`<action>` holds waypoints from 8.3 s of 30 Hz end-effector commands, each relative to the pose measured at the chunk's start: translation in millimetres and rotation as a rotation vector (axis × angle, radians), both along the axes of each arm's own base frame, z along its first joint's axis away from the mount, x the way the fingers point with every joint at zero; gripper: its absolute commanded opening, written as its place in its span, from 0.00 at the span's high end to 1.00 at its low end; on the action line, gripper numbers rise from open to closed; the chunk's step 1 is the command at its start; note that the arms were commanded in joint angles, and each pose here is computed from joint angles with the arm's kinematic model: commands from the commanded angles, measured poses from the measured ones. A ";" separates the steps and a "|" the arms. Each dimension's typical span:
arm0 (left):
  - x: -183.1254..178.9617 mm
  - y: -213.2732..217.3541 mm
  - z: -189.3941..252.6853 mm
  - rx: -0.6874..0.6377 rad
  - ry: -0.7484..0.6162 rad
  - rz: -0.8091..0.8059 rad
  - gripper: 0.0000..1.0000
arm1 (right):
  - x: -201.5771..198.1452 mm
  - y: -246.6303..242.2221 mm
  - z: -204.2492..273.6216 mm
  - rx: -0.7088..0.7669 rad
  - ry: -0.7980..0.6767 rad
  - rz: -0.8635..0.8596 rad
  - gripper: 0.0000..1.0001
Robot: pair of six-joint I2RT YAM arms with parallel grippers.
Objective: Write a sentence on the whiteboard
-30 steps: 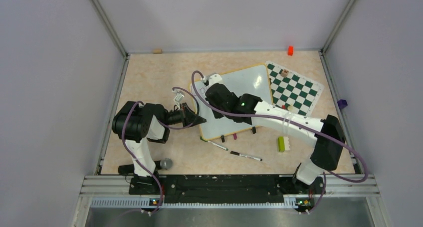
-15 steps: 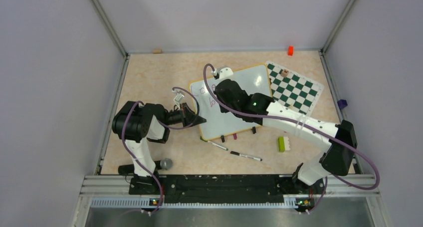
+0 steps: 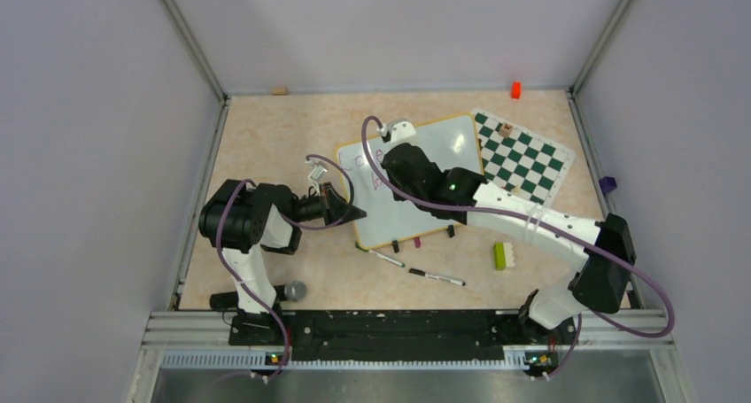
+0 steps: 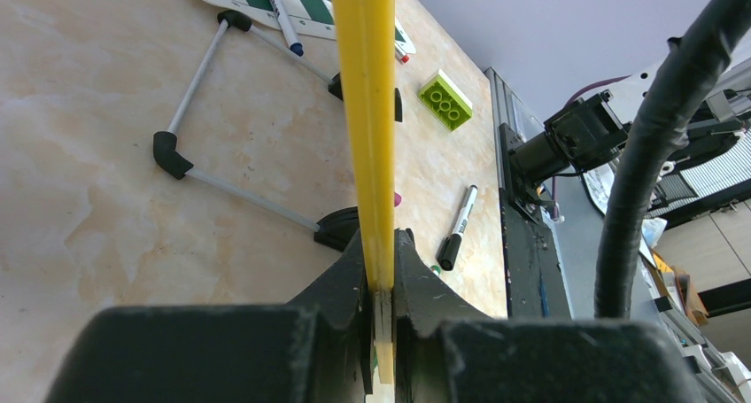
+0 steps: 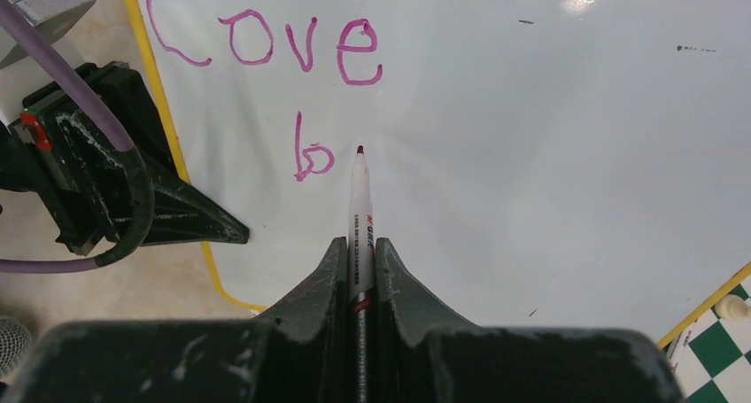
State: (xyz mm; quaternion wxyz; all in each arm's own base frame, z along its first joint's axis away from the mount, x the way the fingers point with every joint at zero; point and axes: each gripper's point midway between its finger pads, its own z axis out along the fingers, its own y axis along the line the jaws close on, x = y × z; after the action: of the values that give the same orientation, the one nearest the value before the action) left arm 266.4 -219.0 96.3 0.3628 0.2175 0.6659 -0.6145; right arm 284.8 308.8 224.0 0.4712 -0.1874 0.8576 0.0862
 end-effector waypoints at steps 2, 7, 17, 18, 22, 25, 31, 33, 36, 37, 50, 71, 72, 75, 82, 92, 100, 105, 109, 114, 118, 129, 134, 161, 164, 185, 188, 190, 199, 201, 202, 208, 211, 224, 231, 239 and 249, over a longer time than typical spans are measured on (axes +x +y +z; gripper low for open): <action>-10.5 -4.2 4.0 0.008 -0.130 -0.070 1.00 | 7.5 -0.6 21.5 0.034 -0.054 -0.017 1.00; -10.2 -4.3 4.3 0.008 -0.131 -0.070 1.00 | 10.7 1.6 20.5 0.025 -0.057 -0.022 1.00; -10.6 -4.3 4.5 0.008 -0.131 -0.070 1.00 | 17.9 10.0 11.6 -0.001 -0.050 -0.027 1.00; -10.6 -4.2 4.2 0.008 -0.130 -0.070 1.00 | 19.2 9.6 11.4 -0.004 -0.053 -0.034 1.00; -10.7 -4.2 4.6 0.008 -0.132 -0.071 1.00 | 22.0 7.4 13.8 -0.002 -0.064 -0.058 1.00; -10.3 -4.3 4.7 0.007 -0.133 -0.069 1.00 | 23.0 8.0 18.5 0.014 -0.075 -0.061 1.00; -10.7 -4.3 4.7 0.008 -0.134 -0.072 1.00 | 23.4 11.6 12.5 0.002 -0.067 -0.049 1.00; -10.8 -4.2 4.3 0.008 -0.133 -0.071 1.00 | 22.4 12.9 10.7 0.003 -0.058 -0.040 1.00; -10.8 -4.3 4.3 0.008 -0.132 -0.072 1.00 | 20.8 12.5 9.5 -0.001 -0.052 -0.036 1.00; -10.8 -4.2 4.2 0.008 -0.132 -0.072 1.00 | 20.8 11.1 10.1 -0.003 -0.053 -0.037 1.00; -10.8 -4.3 4.4 0.008 -0.131 -0.071 1.00 | 20.0 3.5 6.2 -0.017 -0.050 -0.065 1.00; -10.4 -4.3 4.9 0.008 -0.135 -0.071 1.00 | 18.8 8.6 9.6 0.011 -0.049 -0.049 1.00; -11.0 -4.2 4.8 0.008 -0.134 -0.071 1.00 | 18.7 7.2 10.3 0.011 -0.051 -0.052 1.00; -10.5 -4.1 5.0 0.008 -0.134 -0.071 1.00 | 16.1 7.7 17.9 0.036 -0.060 -0.039 1.00; -10.6 -4.0 4.7 0.008 -0.134 -0.071 1.00 | 7.4 4.5 34.7 0.123 -0.097 -0.005 1.00; -10.7 -4.2 4.6 0.008 -0.133 -0.071 1.00 | 5.2 3.2 10.0 0.057 -0.042 -0.005 1.00; -10.7 -4.3 4.6 0.008 -0.134 -0.072 1.00 | 6.1 1.7 0.5 0.030 -0.029 -0.016 1.00; -10.7 -4.2 4.4 0.008 -0.133 -0.071 1.00 | 8.2 3.1 -2.4 0.019 -0.029 -0.019 1.00; -10.8 -4.4 4.6 0.008 -0.133 -0.071 1.00 | 9.9 5.2 -5.0 0.014 -0.026 -0.020 1.00; -10.9 -4.2 4.1 0.008 -0.130 -0.072 1.00 | 13.1 6.0 -5.2 0.007 -0.033 -0.027 1.00; -10.7 -4.2 4.3 0.008 -0.130 -0.071 1.00 | 14.6 5.7 -5.0 0.004 -0.035 -0.030 1.00; -11.1 -4.5 3.8 0.008 -0.130 -0.072 1.00 | 15.0 4.6 -8.4 -0.002 -0.028 -0.026 1.00; -10.8 -4.2 4.0 0.008 -0.132 -0.072 1.00 | 9.3 1.8 -13.6 -0.001 -0.006 -0.018 1.00; -11.1 -4.2 4.2 0.009 -0.136 -0.072 1.00 | 1.8 -14.6 15.1 0.060 -0.037 -0.032 1.00; -11.1 -4.3 4.4 0.008 -0.136 -0.072 1.00 | 3.6 -16.3 13.2 0.054 -0.034 -0.033 1.00; -10.8 -4.1 3.8 0.009 -0.134 -0.070 1.00 | 14.3 -10.6 9.6 0.031 -0.034 -0.029 1.00; -11.0 -4.1 3.8 0.009 -0.133 -0.071 1.00 | 15.4 -10.1 8.7 0.027 -0.033 -0.028 1.00; -10.6 -4.0 3.6 0.009 -0.133 -0.070 1.00 | 16.7 -10.0 9.1 0.028 -0.034 -0.029 1.00; -11.0 -4.2 3.7 0.009 -0.132 -0.071 1.00 | 19.1 -8.4 6.2 0.021 -0.027 -0.025 1.00; -11.0 -4.2 3.6 0.009 -0.133 -0.071 1.00 | 20.3 -8.9 3.2 0.018 -0.021 -0.028 1.00; -10.9 -4.1 3.8 0.009 -0.134 -0.071 1.00 | 20.6 -9.1 2.5 0.019 -0.017 -0.029 1.00; -11.0 -4.1 4.1 0.009 -0.137 -0.071 1.00 | 18.6 -11.1 -6.2 0.011 0.013 -0.033 1.00; -11.0 -4.1 3.9 0.009 -0.135 -0.071 1.00 | 17.0 -12.6 -9.8 0.005 0.024 -0.033 1.00; -11.2 -4.1 4.6 0.009 -0.137 -0.071 1.00 | 3.2 -14.1 -20.1 0.024 0.080 -0.006 1.00; -11.4 -4.1 4.7 0.009 -0.138 -0.071 1.00 | 0.1 -13.8 -25.6 0.015 0.097 0.005 1.00; -11.2 -4.1 4.3 0.009 -0.136 -0.070 1.00 | 8.3 -14.0 -16.8 0.010 0.065 -0.018 1.00; -11.2 -4.1 4.1 0.009 -0.137 -0.071 1.00 | 16.6 -9.7 -11.2 0.000 0.046 -0.020 1.00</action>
State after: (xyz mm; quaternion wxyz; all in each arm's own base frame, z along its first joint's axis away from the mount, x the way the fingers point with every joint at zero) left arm 266.4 -219.0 96.2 0.3626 0.2171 0.6661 -0.6145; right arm 284.4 298.6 192.6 0.4241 -0.1947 0.8799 0.0891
